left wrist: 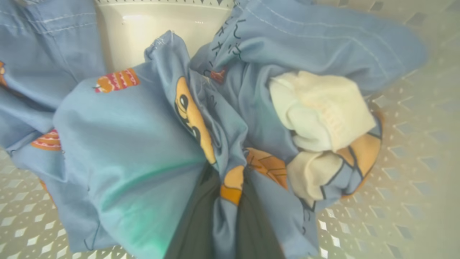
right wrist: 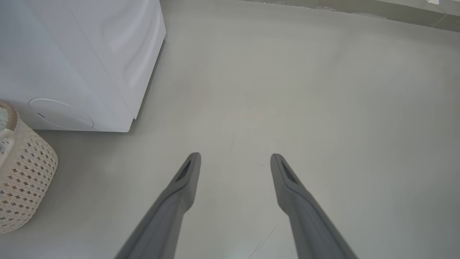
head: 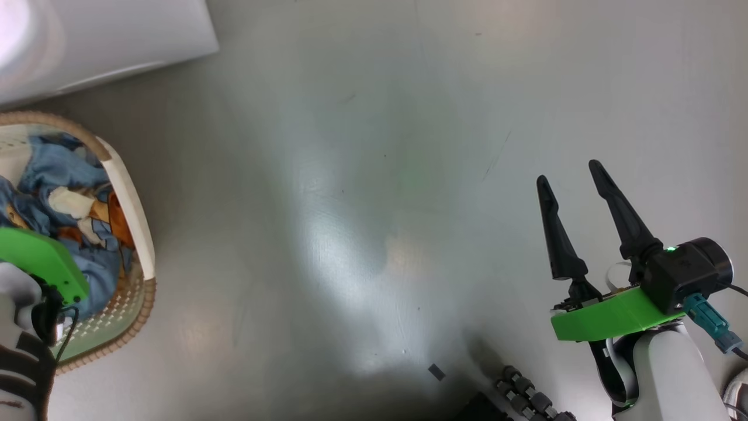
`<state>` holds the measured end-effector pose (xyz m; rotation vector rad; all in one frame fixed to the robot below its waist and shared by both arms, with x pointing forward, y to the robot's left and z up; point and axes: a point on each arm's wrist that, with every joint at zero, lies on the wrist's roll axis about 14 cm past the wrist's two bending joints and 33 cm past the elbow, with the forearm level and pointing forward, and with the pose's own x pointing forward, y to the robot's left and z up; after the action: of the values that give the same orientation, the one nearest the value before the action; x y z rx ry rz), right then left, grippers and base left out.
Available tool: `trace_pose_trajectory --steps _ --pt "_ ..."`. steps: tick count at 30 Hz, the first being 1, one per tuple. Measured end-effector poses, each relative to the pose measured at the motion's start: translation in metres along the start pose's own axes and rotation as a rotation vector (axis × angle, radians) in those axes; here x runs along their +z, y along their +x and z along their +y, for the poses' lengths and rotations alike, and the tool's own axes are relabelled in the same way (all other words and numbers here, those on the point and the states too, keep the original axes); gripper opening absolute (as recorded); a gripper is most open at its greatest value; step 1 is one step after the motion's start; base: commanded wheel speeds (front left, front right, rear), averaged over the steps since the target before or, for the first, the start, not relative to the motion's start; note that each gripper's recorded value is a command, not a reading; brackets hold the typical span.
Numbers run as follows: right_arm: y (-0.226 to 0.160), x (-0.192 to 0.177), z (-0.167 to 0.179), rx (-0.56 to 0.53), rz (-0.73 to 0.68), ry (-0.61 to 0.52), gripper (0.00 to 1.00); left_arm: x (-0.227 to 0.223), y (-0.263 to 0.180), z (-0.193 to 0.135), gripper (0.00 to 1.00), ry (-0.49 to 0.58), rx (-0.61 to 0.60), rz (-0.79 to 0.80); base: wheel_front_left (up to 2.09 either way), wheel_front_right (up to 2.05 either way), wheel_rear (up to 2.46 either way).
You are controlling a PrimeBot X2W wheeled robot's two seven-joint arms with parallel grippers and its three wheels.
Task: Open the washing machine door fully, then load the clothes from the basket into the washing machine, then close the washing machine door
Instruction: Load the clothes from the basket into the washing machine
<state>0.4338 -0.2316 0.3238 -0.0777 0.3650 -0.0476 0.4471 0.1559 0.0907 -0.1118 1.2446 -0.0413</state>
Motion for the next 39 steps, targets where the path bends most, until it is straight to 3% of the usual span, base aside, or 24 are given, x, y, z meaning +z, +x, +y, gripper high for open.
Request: trace_pose_trajectory --steps 14,25,39 --pt "-0.011 0.041 0.005 0.016 -0.100 0.019 1.00 0.013 -0.052 0.005 0.00 -0.035 0.001 -0.154 0.00 0.00 0.00" --pt "-0.027 0.086 0.016 0.051 -0.215 0.023 1.00 0.031 -0.116 0.010 0.00 -0.033 0.001 -0.360 0.00 0.00 0.00" --pt "-0.058 0.115 0.030 0.092 -0.297 0.037 1.00 0.068 -0.211 0.015 0.00 -0.065 -0.002 -0.700 0.00 0.00 0.00"
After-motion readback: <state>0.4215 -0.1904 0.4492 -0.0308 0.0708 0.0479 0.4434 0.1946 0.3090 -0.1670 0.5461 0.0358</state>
